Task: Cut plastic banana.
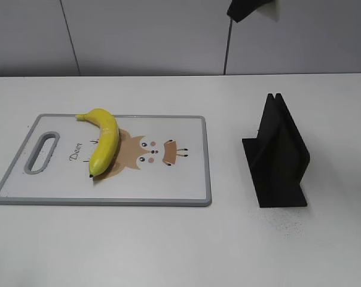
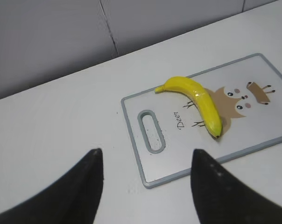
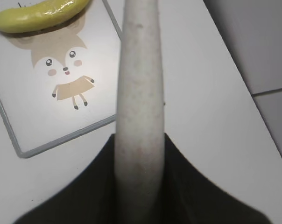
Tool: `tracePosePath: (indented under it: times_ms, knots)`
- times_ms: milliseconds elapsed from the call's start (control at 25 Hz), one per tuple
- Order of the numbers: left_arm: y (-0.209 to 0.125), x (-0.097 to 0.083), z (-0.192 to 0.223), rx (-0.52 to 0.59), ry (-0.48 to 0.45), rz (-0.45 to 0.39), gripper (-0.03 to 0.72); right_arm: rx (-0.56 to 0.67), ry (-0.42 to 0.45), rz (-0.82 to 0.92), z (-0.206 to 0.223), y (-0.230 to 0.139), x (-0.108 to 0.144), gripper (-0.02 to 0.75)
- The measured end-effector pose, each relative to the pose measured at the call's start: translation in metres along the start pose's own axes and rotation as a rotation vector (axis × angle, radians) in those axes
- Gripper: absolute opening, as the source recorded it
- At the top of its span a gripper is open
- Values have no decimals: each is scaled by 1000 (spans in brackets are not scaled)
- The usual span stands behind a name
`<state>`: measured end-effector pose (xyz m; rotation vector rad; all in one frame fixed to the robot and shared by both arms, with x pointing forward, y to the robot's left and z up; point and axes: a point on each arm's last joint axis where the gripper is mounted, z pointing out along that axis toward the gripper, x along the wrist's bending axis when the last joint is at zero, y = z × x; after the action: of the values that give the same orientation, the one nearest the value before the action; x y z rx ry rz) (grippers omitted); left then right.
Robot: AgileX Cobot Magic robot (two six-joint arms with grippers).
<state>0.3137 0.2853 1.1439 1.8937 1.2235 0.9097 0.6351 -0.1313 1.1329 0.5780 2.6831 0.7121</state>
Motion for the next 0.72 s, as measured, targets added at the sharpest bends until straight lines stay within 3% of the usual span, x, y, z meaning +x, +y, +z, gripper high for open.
tracePosePath:
  times_ms: [480, 720]
  knots:
    - [82, 21, 62, 68, -124, 339, 578, -9, 47, -248, 18, 0, -1, 182]
    - [111, 25, 114, 125, -228, 426, 581, 2, 70, -345, 33, -1, 0, 182]
